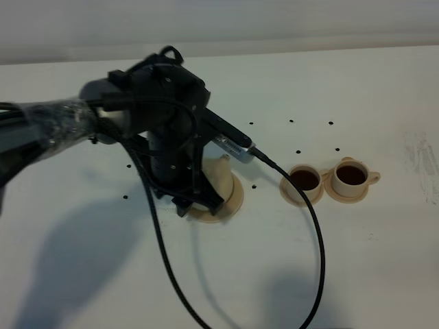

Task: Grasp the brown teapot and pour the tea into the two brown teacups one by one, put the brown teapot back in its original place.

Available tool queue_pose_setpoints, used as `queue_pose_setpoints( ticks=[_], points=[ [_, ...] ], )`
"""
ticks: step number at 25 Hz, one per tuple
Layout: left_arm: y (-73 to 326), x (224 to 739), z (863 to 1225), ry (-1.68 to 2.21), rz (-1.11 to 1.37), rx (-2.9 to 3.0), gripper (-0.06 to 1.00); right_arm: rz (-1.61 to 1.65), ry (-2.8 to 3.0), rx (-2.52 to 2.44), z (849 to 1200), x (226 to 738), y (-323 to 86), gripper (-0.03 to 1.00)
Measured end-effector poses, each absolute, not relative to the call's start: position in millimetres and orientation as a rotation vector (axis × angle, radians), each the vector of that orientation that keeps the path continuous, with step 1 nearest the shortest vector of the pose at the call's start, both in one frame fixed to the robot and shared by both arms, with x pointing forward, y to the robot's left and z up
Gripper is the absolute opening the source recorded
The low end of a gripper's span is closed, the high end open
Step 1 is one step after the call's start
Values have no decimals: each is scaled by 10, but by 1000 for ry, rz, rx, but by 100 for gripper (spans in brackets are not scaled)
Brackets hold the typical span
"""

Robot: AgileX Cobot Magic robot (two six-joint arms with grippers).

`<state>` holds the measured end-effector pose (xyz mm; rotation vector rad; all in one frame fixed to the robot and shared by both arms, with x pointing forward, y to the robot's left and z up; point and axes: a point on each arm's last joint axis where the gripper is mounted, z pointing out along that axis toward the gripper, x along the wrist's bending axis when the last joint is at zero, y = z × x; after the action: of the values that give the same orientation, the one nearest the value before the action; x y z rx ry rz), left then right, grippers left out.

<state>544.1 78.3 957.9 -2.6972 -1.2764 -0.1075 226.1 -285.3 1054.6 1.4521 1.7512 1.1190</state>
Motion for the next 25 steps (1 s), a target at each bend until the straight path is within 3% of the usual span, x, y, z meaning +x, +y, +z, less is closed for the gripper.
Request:
queue_pose_setpoints(
  ticks=[3,6,25],
  points=[
    [845,5367,9716,-1278,-82,-2649,62,1119,1751,1452,10546,2261,-2853,20],
    [881,5319,9871,-1330,-109,-2662,65,1119,1751,1452,10546,2261,-2853,20],
    [2003,3861,10310,-1510,-149,-2662,67,1119,1751,1452,10546,2261,-2853,20]
  ],
)
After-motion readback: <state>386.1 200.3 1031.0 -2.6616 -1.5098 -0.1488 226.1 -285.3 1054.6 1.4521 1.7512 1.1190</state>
